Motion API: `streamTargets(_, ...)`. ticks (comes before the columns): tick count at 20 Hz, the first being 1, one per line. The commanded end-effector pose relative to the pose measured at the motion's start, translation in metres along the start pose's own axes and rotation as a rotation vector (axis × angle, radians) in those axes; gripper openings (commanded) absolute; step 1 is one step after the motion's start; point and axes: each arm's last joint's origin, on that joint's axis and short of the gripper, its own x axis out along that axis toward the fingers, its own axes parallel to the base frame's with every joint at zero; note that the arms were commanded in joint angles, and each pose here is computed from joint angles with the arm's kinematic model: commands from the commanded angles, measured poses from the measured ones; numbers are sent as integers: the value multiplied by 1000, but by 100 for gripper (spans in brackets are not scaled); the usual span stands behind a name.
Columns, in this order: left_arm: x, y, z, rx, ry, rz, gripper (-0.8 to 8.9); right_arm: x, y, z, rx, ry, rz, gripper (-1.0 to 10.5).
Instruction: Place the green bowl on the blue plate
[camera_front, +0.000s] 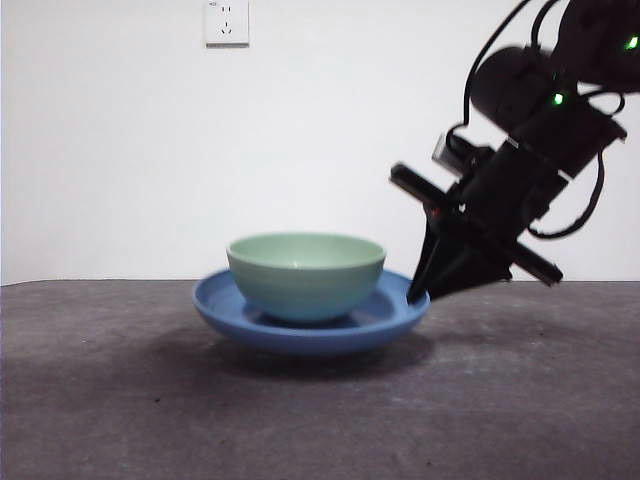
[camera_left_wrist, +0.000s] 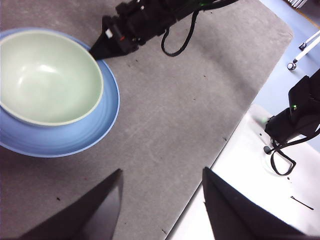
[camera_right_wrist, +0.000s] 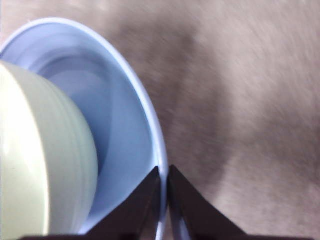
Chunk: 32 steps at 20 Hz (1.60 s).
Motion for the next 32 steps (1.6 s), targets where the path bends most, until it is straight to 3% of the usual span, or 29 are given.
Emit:
streamTargets(1,1,-1,2,20,-7,-10,249,11,-2,2,22,8,-7,11)
streamTargets(8,1,-1,2,17,-1,-9,250,17,-4,0,25,22,-24,16)
streamTargets(11,1,-1,2,17,-1,-9,250,17,-4,-1,28,28,-27,174)
streamTargets(17,1,-1,2,17,-1,-9,250,1,1,-1,18,31,-62,224)
streamTargets(21,1,-1,2,17,-1,-9,250,-35,17,0,-72,-13,-91,224)
streamTargets(29,1,-1,2,18,-2,-9,250,-145,61,-33,-331,-33,-17,223)
streamTargets(32,1,-1,2,18,-2,-9,250,-171,68,-50,-377,-11,31,223)
